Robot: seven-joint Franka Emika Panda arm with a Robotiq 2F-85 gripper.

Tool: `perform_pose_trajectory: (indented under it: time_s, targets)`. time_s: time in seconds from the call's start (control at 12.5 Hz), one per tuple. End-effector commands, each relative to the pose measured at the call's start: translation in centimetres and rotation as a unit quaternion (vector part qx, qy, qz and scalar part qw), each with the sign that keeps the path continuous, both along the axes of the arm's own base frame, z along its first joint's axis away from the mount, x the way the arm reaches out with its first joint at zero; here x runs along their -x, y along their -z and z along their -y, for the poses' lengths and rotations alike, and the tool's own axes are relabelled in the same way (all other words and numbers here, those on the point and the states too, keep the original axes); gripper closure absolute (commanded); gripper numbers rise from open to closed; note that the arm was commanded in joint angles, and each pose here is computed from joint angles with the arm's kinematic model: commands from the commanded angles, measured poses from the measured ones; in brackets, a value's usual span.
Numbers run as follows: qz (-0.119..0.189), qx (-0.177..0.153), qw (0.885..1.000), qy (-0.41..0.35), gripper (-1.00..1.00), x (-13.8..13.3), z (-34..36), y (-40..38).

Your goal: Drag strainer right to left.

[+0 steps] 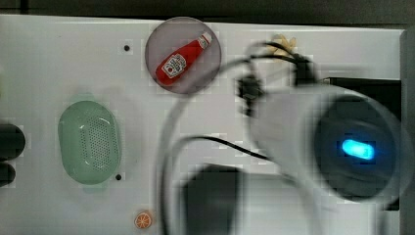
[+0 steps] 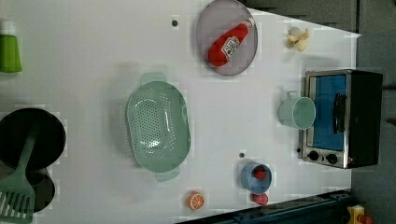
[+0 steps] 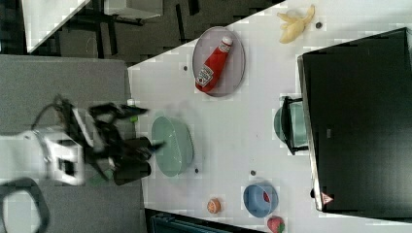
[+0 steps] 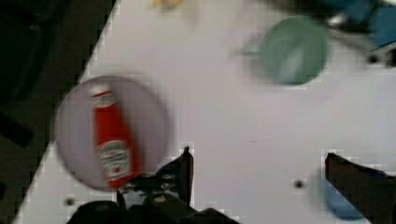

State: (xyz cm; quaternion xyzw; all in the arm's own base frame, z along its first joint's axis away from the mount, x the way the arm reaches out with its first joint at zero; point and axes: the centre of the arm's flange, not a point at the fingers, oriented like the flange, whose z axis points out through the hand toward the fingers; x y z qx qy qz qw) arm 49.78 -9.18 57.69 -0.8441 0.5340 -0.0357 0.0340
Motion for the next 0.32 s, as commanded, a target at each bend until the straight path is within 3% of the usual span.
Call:
perform_pose_trajectory:
  time_s: [0.08, 0.32]
  targets:
    - [-0.042, 0.014, 0.990, -0.130, -1.00, 0.98, -1.92, 0.85]
    - [-0.045, 0.014, 0.990, -0.131, -1.00, 1.04, -1.96, 0.90]
